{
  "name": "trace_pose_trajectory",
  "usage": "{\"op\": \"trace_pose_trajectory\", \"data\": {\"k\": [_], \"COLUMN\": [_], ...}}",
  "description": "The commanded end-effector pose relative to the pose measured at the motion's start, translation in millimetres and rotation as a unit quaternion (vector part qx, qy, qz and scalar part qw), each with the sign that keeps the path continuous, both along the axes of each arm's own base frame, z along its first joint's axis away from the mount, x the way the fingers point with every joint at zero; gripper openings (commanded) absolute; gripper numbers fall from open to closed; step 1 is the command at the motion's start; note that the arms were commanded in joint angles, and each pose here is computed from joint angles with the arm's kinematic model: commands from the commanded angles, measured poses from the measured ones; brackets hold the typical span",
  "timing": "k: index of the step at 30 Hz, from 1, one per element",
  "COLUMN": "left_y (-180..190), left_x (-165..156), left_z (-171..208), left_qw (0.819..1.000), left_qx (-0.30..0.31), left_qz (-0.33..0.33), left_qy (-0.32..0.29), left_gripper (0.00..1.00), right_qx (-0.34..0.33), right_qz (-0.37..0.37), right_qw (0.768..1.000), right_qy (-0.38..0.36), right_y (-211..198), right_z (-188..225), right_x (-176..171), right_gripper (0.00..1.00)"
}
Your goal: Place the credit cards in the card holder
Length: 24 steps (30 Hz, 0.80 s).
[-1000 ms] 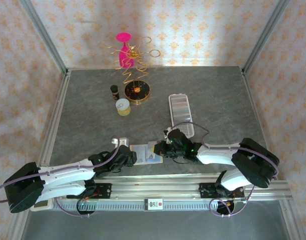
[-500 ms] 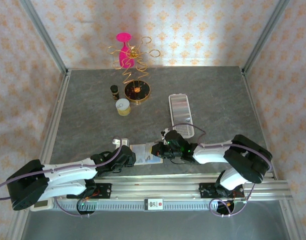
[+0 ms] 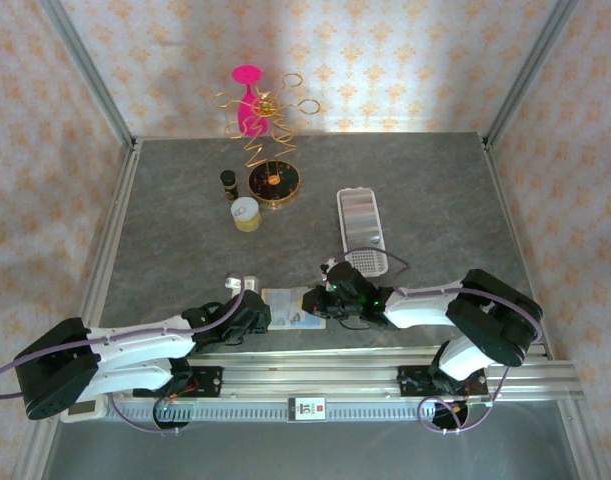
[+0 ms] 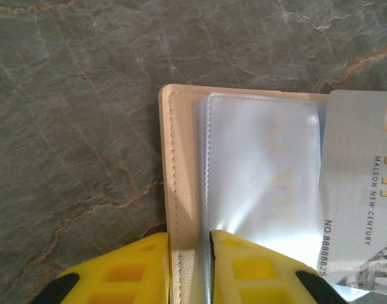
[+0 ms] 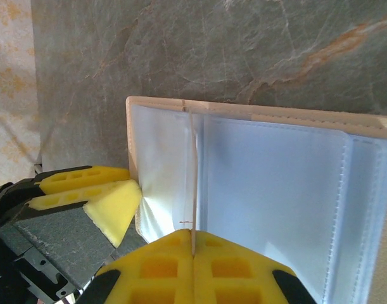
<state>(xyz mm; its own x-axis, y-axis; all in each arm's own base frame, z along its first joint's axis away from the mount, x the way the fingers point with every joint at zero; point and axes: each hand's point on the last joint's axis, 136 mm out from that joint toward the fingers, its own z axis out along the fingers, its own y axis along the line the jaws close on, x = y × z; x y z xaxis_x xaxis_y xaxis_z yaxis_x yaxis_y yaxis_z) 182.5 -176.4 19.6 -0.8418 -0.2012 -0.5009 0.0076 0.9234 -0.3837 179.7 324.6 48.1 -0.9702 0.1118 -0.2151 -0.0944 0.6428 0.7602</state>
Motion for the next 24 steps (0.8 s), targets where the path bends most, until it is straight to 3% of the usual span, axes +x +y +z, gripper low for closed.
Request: {"op": "trace_pose_trajectory", "data": {"k": [1, 16, 24], "left_y": [2, -1, -1], "left_x": [-6, -6, -7], "left_z": [-9, -8, -9], "left_qw": [1.000, 1.000, 1.000], "left_qx": [0.011, 0.008, 0.005], "left_qz": [-0.009, -0.011, -0.011], "left_qy": [0.012, 0.014, 0.017], "left_gripper": [0.19, 0.18, 0.18], "right_qx": [-0.022, 0.014, -0.010], "right_qz": [-0.005, 0.010, -0.032], "right_qw": [1.000, 1.000, 0.999], "right_qy": [-0.009, 0.009, 0.040], "right_y": [-2, 14, 3], "right_z": [-6, 4, -6], "right_x": [3, -8, -7], "right_gripper": [0.00, 0.00, 0.00]}}
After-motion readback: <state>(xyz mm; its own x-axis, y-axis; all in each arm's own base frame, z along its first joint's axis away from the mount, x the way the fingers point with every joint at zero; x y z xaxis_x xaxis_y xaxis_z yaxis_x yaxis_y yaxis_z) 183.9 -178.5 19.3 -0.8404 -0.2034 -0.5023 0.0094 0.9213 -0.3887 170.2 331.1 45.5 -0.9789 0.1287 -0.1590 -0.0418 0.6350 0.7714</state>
